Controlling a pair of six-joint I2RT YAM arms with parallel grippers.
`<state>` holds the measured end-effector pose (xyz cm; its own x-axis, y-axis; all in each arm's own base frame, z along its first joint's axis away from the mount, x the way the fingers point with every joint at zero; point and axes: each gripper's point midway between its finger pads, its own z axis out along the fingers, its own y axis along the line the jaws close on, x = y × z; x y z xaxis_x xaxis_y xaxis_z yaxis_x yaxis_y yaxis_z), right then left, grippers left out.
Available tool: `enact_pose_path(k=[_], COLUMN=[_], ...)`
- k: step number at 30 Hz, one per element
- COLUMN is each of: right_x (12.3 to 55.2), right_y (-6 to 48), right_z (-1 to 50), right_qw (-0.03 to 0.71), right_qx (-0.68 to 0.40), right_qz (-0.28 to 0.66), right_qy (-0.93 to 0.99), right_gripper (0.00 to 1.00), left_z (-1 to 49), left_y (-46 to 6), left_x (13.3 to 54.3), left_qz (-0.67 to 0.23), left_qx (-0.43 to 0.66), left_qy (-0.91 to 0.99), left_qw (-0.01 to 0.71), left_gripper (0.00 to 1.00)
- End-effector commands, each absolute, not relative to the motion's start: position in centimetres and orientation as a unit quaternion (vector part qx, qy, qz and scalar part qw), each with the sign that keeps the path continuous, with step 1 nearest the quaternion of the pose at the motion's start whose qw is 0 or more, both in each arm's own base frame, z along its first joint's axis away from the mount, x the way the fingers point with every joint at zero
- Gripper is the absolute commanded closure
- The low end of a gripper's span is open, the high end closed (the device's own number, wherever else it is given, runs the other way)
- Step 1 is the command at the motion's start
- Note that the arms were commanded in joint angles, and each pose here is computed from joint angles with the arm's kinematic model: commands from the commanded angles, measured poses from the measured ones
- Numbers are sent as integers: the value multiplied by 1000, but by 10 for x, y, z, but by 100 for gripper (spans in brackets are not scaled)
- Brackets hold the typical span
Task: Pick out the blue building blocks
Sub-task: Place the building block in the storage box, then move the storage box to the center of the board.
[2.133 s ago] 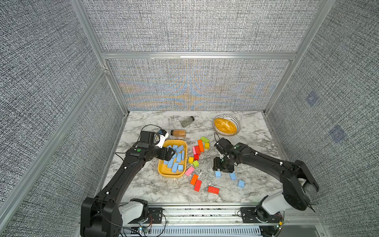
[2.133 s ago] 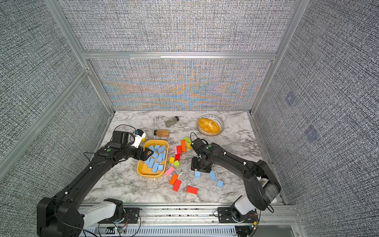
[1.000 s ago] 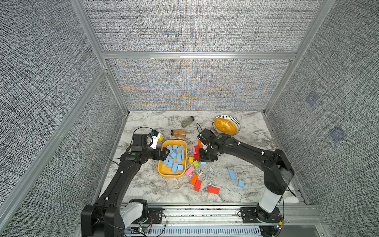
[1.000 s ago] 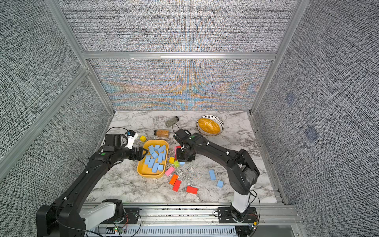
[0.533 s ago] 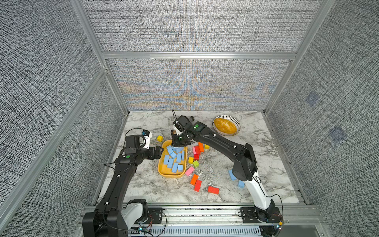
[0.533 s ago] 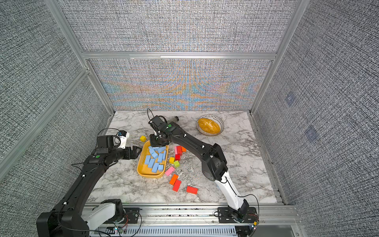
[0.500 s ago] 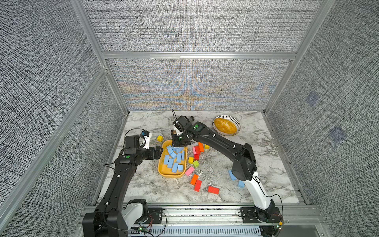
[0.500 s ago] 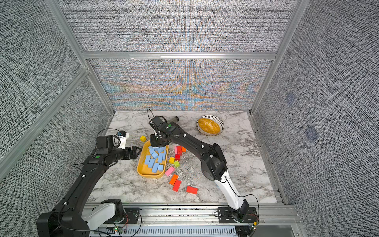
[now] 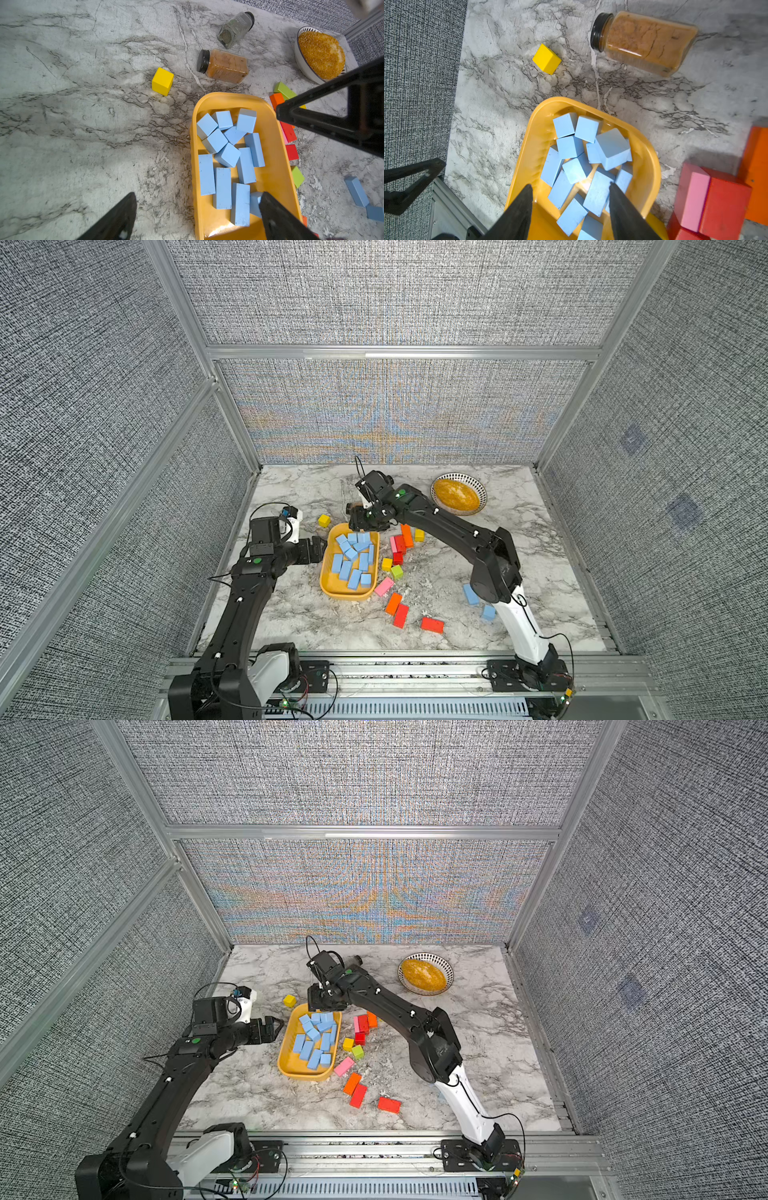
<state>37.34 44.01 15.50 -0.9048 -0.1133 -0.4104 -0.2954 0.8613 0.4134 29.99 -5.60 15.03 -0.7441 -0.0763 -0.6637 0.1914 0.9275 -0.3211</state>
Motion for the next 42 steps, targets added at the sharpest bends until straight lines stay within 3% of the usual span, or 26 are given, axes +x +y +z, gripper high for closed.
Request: enact_pose_path(k=[1,10,19,27,35,42], right_x=[377,356,306,277,259,234], right_y=[433,400,351,313,270,181], right_z=[165,169,150,143,143,113], right_qw=[207,212,207,207,202,135], right_qx=[-101,-73,5,47,66,83], right_qz=[234,229,260,252,197,93], right_qy=[945,947,943,944,957,983], right_gripper=[39,38,38,38,37,35], left_z=[151,118,93,95,104,122], left_y=[-58,-65,-99,-140,-155,-136], left_x=[303,311,315,315,318,320], left_qz=[-200,-251,-330,-348,-367,-306], left_qx=[19,-68,-74,-2,-10,19], left_qy=[911,924,915,914,911,922], left_qw=[359,281,221,206,187,238], left_gripper=[7,7,7,8,8,6])
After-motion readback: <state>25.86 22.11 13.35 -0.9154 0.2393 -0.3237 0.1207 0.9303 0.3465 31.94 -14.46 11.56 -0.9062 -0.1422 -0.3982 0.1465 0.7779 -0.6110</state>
